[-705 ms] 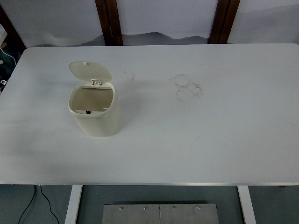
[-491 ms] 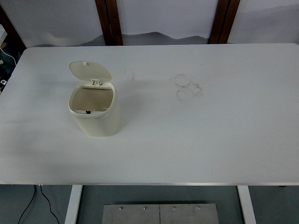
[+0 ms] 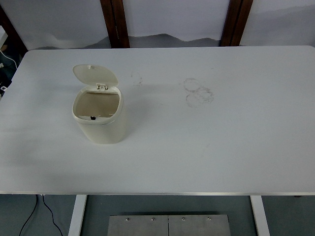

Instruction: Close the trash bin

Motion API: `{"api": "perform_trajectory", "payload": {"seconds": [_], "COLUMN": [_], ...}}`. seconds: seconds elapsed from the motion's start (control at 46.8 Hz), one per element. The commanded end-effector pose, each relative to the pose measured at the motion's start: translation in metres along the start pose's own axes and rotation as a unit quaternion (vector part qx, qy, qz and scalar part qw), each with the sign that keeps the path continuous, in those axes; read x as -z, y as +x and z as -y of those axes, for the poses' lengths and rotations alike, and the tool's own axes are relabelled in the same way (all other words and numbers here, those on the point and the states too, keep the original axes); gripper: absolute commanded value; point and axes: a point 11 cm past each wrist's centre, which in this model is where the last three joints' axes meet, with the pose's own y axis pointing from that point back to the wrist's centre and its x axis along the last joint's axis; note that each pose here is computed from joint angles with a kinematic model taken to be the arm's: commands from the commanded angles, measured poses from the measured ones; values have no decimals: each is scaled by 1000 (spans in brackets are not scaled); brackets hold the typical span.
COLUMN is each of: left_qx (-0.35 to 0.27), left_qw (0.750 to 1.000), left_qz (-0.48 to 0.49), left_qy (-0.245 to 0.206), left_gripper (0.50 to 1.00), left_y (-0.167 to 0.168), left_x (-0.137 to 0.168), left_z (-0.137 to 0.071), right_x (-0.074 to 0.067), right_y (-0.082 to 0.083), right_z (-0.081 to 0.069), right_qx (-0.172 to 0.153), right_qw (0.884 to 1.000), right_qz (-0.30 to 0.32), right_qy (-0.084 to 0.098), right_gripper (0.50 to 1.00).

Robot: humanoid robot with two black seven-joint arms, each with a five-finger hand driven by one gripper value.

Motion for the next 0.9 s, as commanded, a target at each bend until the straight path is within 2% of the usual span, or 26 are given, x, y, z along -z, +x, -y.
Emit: {"api": "perform_trajectory", "payload": {"seconds": [0.0,0.876], "left_qx": [-1,0], "left_qw": [1000,1000], "left_qz": [1,-3], "left_qy": [0,3], "left_gripper": [1000,1000], "left_y": [1,0], "left_x": [0,5], "left_z": [-1,1], "right_x": [0,0], "right_y": [0,0], "right_z": [0,0], "right_qx": [0,0], "right_qw": [1000,1000], "right_qz": [0,0], "right_qy": [0,0], "right_gripper": [995,995]}}
